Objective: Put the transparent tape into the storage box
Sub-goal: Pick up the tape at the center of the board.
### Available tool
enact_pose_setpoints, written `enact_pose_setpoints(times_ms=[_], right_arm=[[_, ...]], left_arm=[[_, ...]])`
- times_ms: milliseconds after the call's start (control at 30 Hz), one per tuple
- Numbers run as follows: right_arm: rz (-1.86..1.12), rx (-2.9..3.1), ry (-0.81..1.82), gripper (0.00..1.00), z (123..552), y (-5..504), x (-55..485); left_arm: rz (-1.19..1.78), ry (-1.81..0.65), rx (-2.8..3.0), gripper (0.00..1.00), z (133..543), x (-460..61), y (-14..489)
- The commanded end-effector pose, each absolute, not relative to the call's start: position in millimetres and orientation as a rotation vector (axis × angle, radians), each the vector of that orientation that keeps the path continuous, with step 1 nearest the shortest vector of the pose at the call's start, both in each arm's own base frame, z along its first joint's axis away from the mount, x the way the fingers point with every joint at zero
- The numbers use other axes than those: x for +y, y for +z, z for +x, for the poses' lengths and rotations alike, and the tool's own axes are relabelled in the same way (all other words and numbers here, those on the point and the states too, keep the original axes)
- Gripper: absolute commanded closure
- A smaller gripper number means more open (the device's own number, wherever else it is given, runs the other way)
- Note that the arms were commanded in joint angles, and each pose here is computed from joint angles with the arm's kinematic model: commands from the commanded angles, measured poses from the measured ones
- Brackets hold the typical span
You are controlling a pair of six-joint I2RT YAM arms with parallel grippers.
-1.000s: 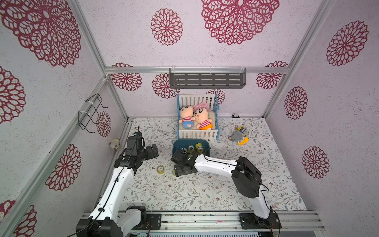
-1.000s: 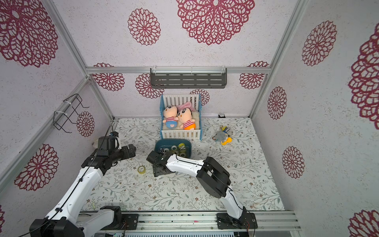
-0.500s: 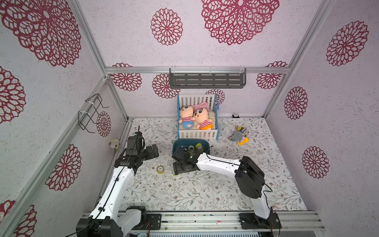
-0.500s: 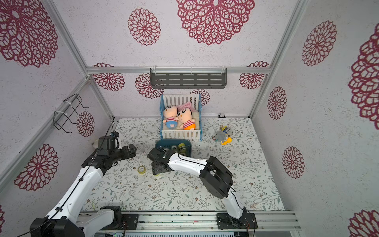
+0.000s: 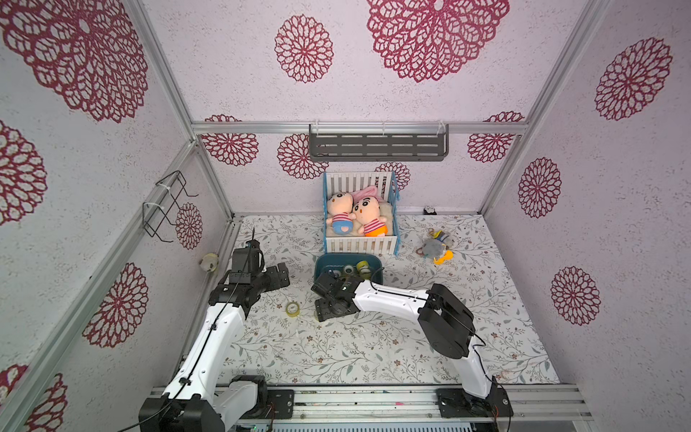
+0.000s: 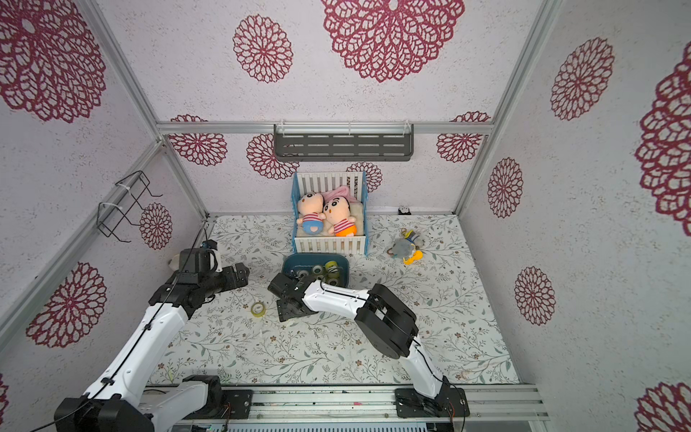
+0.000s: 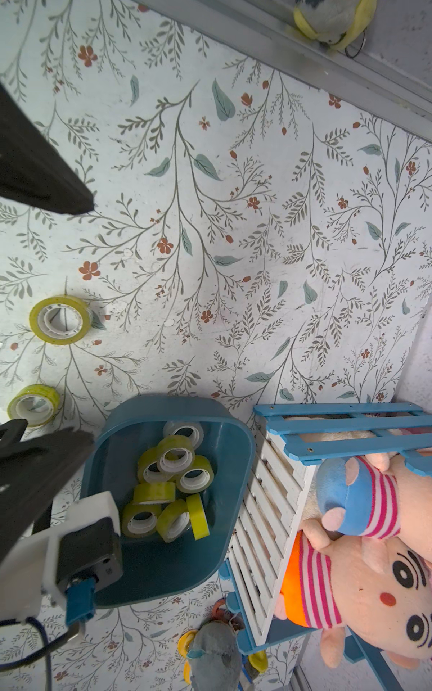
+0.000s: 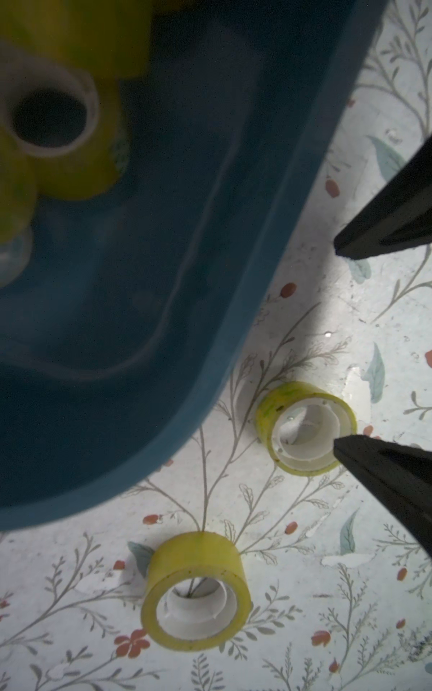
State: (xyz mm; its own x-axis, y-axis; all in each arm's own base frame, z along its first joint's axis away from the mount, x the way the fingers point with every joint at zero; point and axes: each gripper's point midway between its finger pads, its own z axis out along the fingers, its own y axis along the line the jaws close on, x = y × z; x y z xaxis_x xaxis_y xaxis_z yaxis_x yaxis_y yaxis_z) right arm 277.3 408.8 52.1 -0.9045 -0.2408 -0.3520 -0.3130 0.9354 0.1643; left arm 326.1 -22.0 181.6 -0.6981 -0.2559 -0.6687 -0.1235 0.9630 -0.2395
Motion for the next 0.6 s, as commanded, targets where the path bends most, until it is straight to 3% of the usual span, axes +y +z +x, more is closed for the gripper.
enact_pose_setpoints(times_ms=[0, 567], right_arm=[[-0.412, 2.740, 0.276, 0.18, 285.4, 51.0, 408.2], [-0.306, 2.764, 0.109, 0.19, 295.9, 31.3, 348.0]], left_arm=[[-0.258, -0.224, 2.338, 0.03, 330.0, -20.2, 184.2], [-0.253, -0.229, 2.339, 0.03, 330.2, -21.1, 183.7]])
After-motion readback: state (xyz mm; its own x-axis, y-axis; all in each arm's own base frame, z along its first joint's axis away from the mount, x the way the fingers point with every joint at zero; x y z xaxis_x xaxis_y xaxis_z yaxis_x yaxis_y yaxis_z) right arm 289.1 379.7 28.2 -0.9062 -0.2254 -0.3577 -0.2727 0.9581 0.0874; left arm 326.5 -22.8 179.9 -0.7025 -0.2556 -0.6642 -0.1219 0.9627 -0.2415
